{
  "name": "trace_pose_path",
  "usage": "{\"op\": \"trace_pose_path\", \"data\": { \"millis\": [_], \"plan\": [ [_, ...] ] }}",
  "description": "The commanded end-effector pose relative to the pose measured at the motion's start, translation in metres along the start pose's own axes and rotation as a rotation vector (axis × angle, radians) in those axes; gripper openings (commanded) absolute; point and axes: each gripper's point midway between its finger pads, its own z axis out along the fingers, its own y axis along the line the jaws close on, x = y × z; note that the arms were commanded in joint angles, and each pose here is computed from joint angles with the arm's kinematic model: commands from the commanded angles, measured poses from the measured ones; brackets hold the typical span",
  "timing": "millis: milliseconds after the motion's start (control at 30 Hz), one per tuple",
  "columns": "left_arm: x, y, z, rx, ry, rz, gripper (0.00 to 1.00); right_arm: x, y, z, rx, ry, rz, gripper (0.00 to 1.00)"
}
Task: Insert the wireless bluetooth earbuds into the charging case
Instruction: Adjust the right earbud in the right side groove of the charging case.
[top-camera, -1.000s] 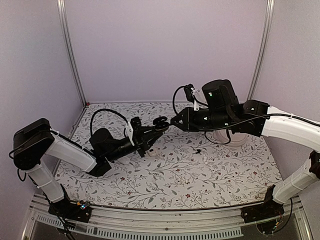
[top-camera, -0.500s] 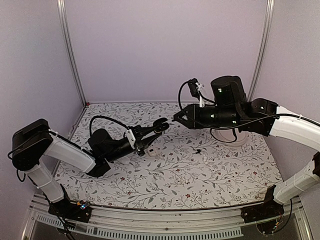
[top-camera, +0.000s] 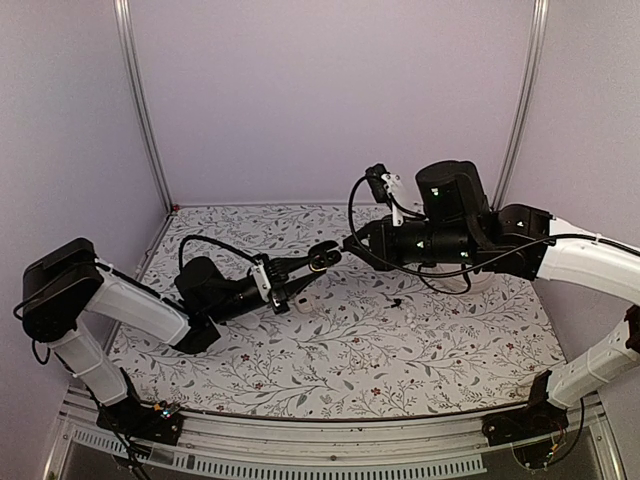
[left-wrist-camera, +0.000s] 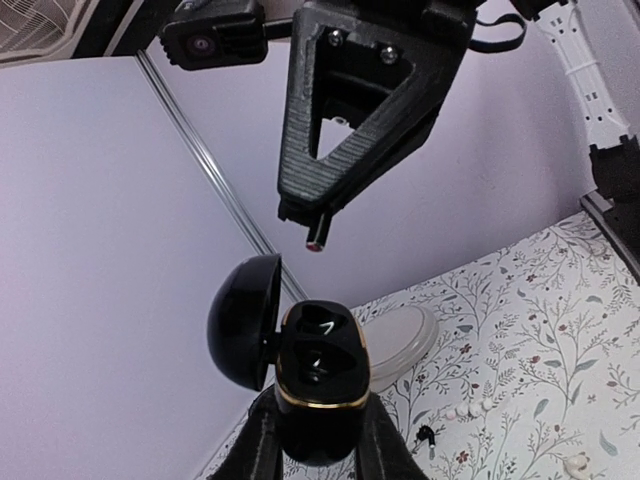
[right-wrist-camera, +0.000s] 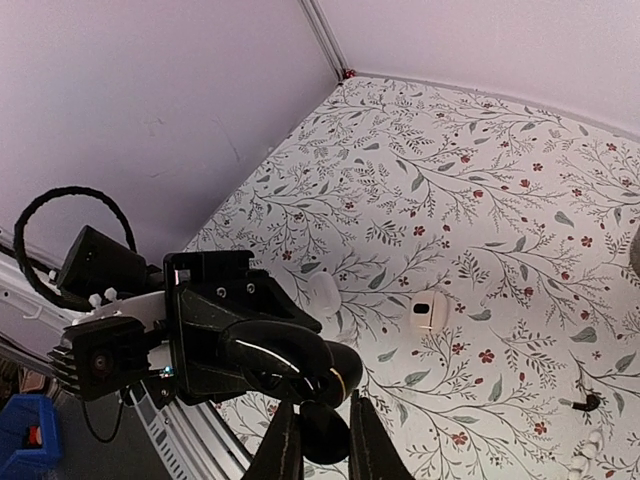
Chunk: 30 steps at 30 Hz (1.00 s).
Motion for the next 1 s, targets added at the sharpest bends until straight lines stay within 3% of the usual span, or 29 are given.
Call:
{"op": "trace_pose_path", "data": {
  "millis": [0, 967],
  "plan": [
    [-0.011, -0.005, -0.003, 0.031, -0.033, -0.01, 0.0, -0.002, -0.004, -0.003, 0.031, -0.032, -0.069, 0.12],
    [-0.006, -0.002, -0.006, 0.027, -0.025, -0.065, 0.0, 0.009, 0.016, 0.008, 0.005, -0.007, -0.111, 0.11]
  ]
}}
